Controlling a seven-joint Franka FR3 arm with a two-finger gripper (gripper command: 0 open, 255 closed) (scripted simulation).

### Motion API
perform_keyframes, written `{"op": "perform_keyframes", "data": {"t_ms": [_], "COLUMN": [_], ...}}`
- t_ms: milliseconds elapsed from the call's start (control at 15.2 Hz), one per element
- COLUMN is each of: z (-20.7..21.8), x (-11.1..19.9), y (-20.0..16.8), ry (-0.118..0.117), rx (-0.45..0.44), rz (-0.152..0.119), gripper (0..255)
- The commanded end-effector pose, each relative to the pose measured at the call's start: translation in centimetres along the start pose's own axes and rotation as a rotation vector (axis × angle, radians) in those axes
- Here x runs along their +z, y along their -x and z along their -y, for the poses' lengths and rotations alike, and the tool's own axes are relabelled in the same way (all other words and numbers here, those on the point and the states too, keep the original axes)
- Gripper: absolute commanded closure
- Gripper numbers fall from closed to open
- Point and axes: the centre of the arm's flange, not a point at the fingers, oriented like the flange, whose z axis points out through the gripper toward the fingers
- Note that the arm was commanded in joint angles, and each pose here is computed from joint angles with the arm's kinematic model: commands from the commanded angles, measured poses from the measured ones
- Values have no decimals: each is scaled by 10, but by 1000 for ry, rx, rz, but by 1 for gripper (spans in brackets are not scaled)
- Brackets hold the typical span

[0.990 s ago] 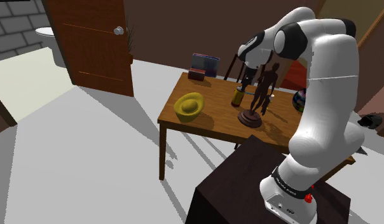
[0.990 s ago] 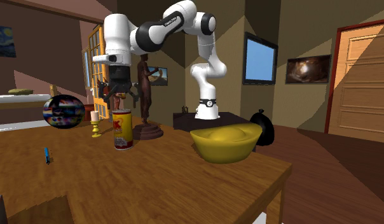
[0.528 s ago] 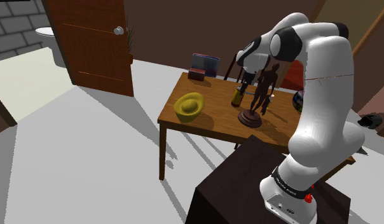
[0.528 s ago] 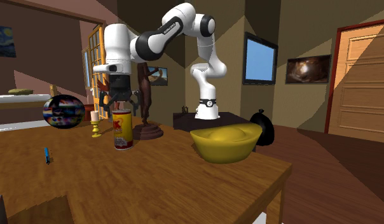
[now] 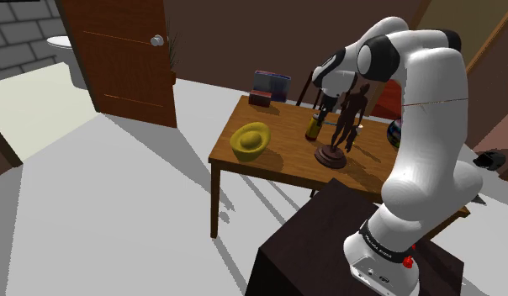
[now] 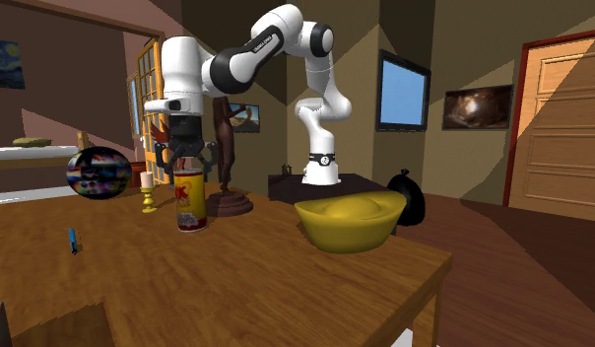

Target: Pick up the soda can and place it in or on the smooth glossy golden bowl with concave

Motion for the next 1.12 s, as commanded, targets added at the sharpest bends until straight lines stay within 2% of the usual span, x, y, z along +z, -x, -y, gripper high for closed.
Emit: {"op": "perform_keyframes", "data": {"t_ms": [0,462,1056], "z": [0,0,0], "x": [1,1,-46], "y": [0,0,0], "ry": [-2,-2,-2], "rx": [0,0,0], "rz": [2,2,2], "gripper": [255,255,255]}}
